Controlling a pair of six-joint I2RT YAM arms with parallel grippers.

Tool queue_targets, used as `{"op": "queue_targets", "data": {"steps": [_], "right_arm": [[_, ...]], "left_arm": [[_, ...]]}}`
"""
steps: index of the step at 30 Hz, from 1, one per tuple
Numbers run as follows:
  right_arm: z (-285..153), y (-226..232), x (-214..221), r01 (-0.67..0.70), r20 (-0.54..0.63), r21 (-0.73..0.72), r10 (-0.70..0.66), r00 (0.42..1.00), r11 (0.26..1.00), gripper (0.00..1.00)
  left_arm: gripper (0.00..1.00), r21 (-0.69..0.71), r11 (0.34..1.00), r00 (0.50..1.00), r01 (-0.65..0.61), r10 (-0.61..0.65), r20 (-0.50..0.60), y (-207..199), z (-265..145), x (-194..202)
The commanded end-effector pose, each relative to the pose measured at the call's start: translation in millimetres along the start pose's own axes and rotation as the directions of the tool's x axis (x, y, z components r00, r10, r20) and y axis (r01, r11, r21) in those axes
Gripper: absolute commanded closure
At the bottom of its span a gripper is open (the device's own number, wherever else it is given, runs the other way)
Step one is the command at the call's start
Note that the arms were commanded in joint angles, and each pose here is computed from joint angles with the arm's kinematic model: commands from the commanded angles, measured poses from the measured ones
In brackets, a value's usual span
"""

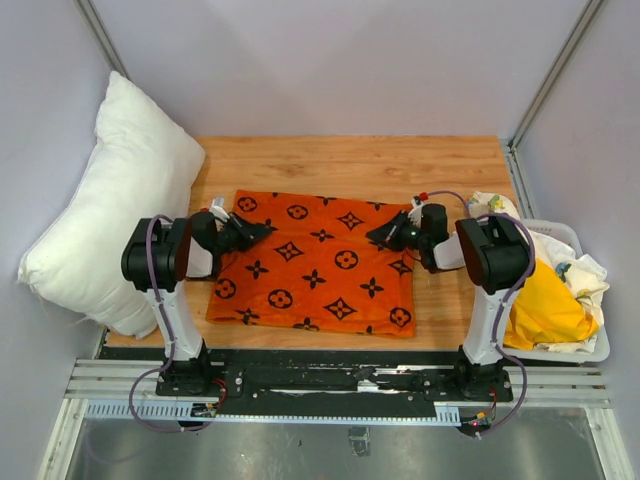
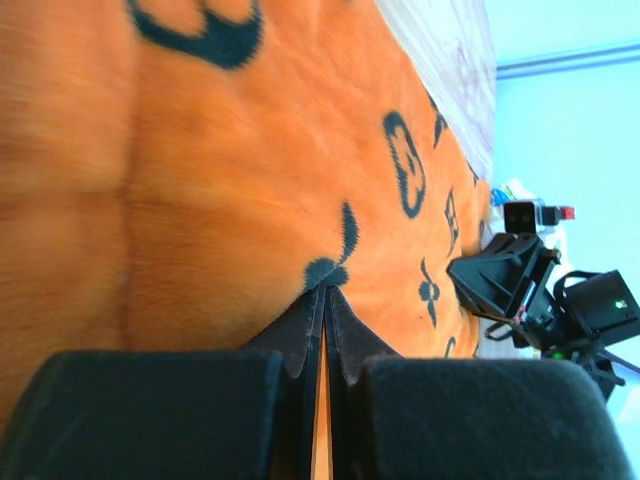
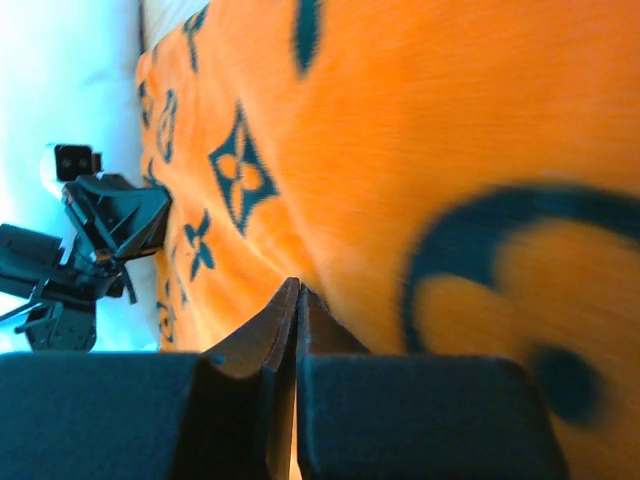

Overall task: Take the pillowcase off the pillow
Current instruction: Fold the pillowcase at the center of the board.

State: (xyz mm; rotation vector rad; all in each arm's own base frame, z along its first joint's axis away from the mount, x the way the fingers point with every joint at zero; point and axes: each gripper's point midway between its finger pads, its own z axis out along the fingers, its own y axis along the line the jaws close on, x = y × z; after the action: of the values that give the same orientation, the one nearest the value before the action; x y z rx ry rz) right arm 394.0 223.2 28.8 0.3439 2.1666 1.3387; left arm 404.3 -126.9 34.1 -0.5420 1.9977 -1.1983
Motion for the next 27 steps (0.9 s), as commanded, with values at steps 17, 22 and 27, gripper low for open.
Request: {"op": "queue_targets", "data": {"steps": [17,22,27], "right_arm": [[-38,32,-66,0.227,0.133,0.274,-0.271,0.953,0.934,0.99],[-26,29,-56,0.215,0.057,0.261,-0.237,0.97,0.941,0.99],[-23,-8,-43,0.172,-0.005,0.341,-0.181,0.983,0.924,0.99]], "left_arm": [[0.87,-0.297,0.871,0.89,-0.391,0.441,0.12,-59,6,-74],[0.86,-0.271,0.885,0.909,-0.379,0.411,0.072,-46,20,-63],[0.87,-0.306,0.901,0.942,-0.308,0.334,0.036,-7,31,-57]]}}
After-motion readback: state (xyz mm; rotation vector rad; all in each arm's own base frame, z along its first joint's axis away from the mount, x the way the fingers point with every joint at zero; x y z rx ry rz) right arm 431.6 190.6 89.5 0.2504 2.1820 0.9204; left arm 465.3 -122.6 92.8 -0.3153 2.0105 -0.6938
